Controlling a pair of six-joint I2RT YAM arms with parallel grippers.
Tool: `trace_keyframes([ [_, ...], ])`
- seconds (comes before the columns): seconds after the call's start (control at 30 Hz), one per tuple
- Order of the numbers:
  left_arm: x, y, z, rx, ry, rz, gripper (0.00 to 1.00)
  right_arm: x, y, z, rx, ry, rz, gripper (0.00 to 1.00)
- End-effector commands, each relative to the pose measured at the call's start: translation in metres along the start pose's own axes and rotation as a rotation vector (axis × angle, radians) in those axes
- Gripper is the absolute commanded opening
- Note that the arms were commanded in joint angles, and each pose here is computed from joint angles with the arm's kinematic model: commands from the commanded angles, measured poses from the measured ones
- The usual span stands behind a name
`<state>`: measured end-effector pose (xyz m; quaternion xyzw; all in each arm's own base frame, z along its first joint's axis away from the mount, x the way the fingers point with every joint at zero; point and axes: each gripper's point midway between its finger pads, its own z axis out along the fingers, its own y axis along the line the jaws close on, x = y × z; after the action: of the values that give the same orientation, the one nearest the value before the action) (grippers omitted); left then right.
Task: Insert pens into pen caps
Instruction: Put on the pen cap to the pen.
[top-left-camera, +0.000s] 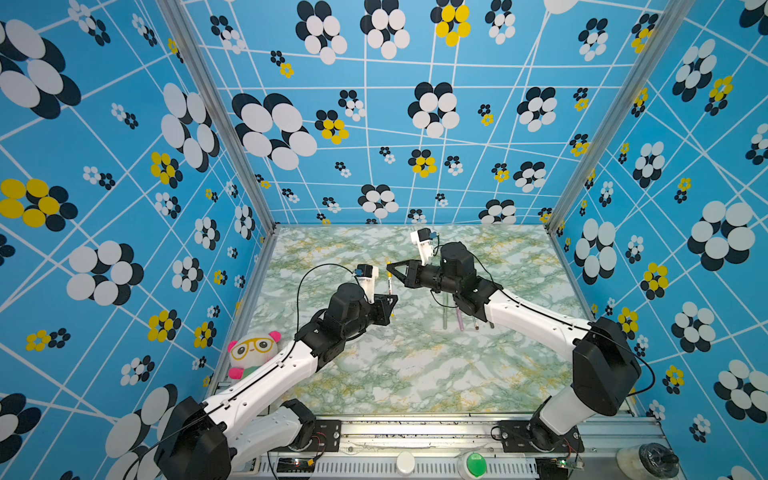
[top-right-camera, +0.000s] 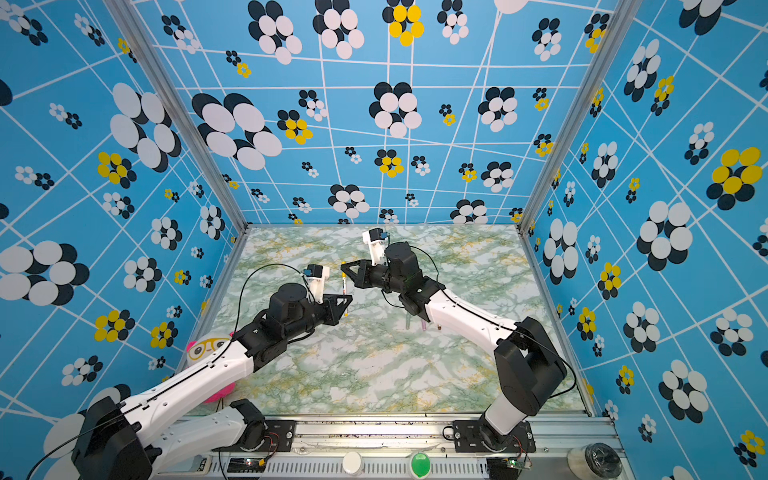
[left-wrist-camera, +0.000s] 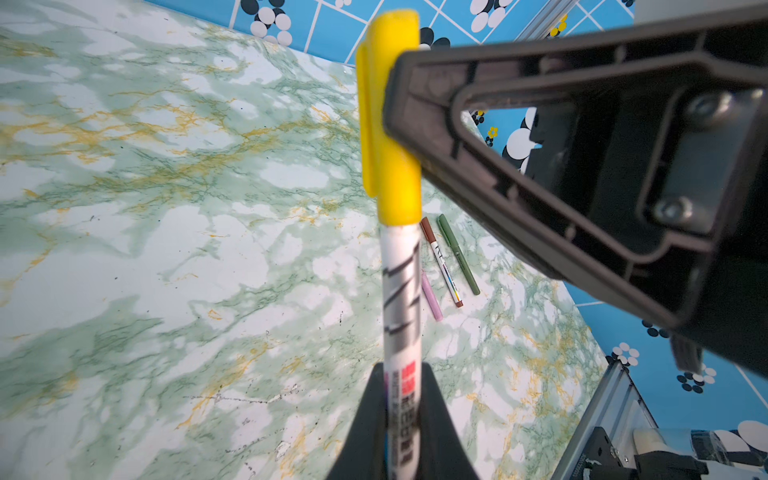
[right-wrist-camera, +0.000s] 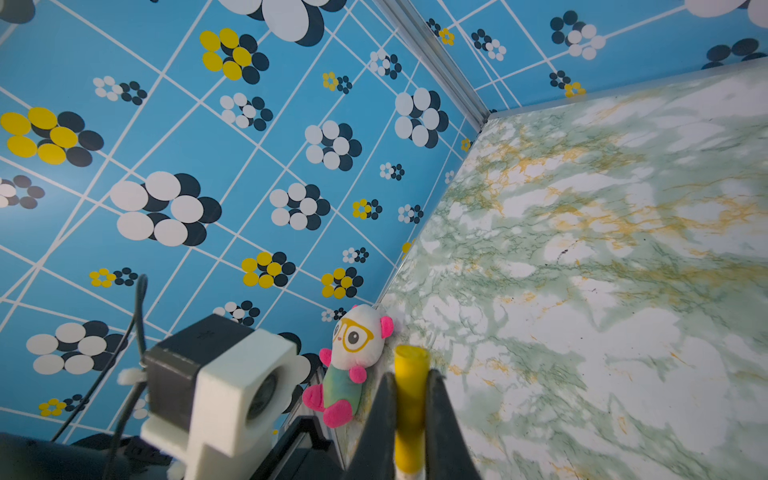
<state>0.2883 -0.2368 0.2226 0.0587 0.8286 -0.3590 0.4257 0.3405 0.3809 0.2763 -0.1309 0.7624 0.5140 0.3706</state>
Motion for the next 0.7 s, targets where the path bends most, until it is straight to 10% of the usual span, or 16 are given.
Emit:
trace_keyframes([
  [0.0, -0.079, -0.033, -0.016, 0.065, -0.231, 0.126, 0.0, 0.051, -0.012, 0.004, 0.018, 0.18, 0.054, 0.0],
  [0.67, -0.174, -0.052, -0.037, 0.102, -0.468, 0.205, 0.0, 0.105, -0.033, 0.005, 0.062, 0.285, 0.127, 0.0],
])
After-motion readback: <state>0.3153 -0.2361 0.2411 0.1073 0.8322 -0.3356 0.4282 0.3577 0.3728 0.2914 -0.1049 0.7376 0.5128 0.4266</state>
